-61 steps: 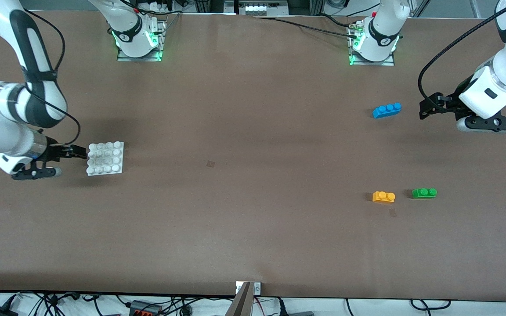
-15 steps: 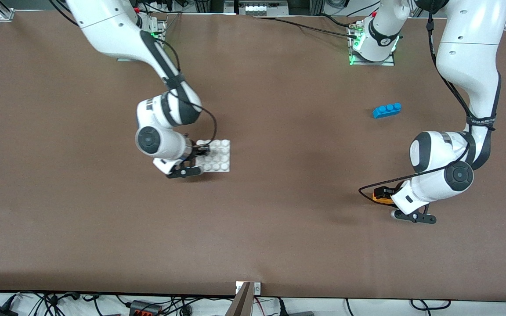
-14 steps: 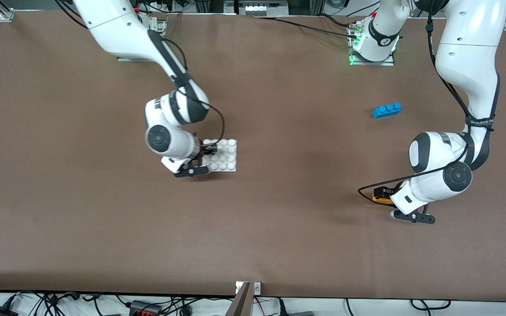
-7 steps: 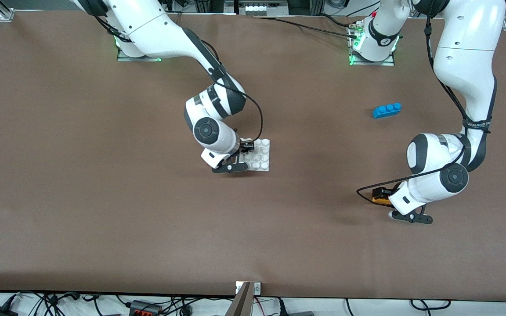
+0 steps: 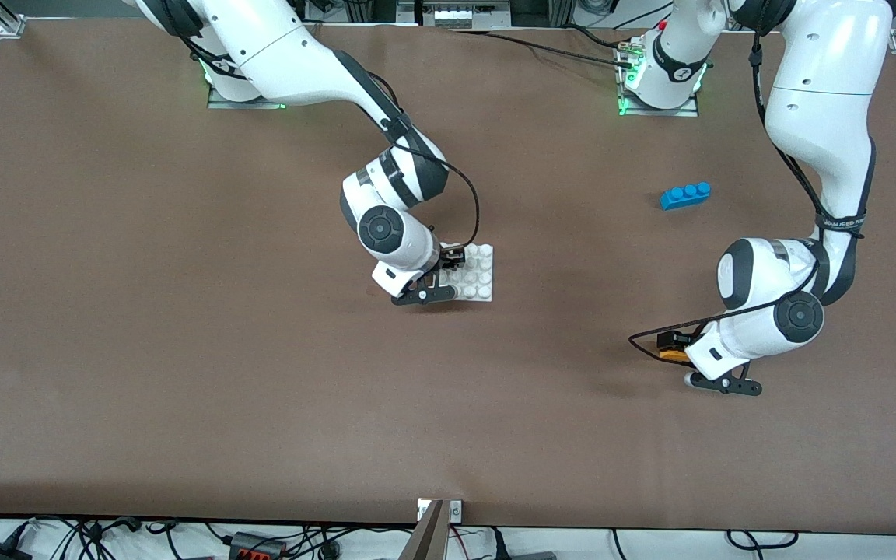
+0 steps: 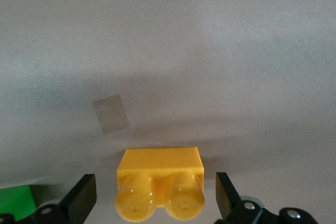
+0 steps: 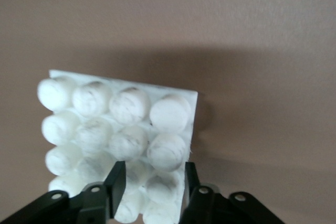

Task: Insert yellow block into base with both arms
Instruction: 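Push the white base plate toward the table middle with the right gripper, then release the plate and retract the right gripper while the left lifts the block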

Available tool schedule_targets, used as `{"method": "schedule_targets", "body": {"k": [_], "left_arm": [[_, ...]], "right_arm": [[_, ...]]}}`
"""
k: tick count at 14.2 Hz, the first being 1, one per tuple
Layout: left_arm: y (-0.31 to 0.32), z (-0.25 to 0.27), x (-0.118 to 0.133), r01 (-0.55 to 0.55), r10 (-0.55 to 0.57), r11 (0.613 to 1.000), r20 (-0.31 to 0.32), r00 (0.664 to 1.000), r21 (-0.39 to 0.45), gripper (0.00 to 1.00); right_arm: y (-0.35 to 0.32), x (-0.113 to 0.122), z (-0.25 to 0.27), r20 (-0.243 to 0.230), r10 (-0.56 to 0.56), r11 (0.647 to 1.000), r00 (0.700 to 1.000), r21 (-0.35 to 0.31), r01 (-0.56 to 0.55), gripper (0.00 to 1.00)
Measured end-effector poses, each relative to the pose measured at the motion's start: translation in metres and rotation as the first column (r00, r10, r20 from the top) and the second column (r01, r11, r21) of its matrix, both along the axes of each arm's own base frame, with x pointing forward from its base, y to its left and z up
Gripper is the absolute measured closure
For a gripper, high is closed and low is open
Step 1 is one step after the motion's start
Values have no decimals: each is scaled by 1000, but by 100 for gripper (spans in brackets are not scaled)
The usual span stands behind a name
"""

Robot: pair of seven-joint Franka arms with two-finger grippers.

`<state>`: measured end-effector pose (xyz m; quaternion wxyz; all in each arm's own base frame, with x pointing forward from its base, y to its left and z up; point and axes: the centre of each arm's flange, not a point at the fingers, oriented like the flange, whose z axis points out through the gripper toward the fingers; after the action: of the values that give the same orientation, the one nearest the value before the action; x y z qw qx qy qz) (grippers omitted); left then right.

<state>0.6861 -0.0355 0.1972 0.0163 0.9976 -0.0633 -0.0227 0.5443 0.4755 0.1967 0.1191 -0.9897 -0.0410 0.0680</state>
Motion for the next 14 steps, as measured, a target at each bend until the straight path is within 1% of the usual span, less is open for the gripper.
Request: {"method": "schedule_targets", "body": {"k": [1, 2, 3, 4, 5, 6, 7, 8, 9, 10, 12, 13, 14], "left_arm": [[0, 0, 0, 0, 0, 1000, 0, 1000, 0, 0], [0, 0, 0, 1, -1, 1000, 1, 1000, 0, 2], [0, 0, 0, 4, -4, 1000, 1, 1000, 0, 5], [0, 0, 0, 11, -11, 1000, 1, 1000, 0, 5], [-1, 0, 0, 19, -19, 1000, 1, 1000, -1, 9], [-1, 0, 0, 23, -23, 1000, 2, 1000, -1, 21], [-1, 0, 0, 28, -28, 1000, 2, 1000, -1, 28], [-1, 0, 0, 32, -32, 1000, 3, 999, -1, 28], [-1, 0, 0, 35, -35, 999, 4, 999, -1, 32], [-1, 0, 0, 36, -36, 999, 4, 999, -1, 32], [-1, 1, 1, 39, -39, 999, 6, 999, -2, 32], [-3, 3, 1, 44, -44, 999, 8, 999, -2, 32], [-6, 6, 2, 51, -51, 999, 13, 999, -3, 32]], "right_arm": [[2, 4, 13, 14, 0, 1000, 1000, 12, 0, 32], [3, 8, 31, 21, 1, 1000, 1000, 19, -1, 23], [-2, 14, 54, 22, 0, 1000, 1000, 19, 0, 12], [-13, 21, 81, 22, -5, 1000, 1000, 13, 5, 4], [-30, 30, 112, 20, -15, 1000, 1000, -2, 15, 0], [-53, 39, 144, 18, -30, 999, 999, -24, 30, 0], [-78, 46, 173, 20, -43, 998, 999, -54, 44, 0], [-105, 52, 201, 28, -55, 994, 998, -92, 57, 0], [-130, 56, 227, 42, -62, 989, 997, -135, 68, 0], [-156, 57, 251, 51, -67, 981, 996, -180, 75, 0], [-205, 54, 294, 51, -84, 958, 995, -269, 95, 0], [-229, 52, 312, 56, -97, 946, 994, -305, 109, 0], [-253, 50, 329, 53, -106, 938, 993, -325, 117, 0]]}}
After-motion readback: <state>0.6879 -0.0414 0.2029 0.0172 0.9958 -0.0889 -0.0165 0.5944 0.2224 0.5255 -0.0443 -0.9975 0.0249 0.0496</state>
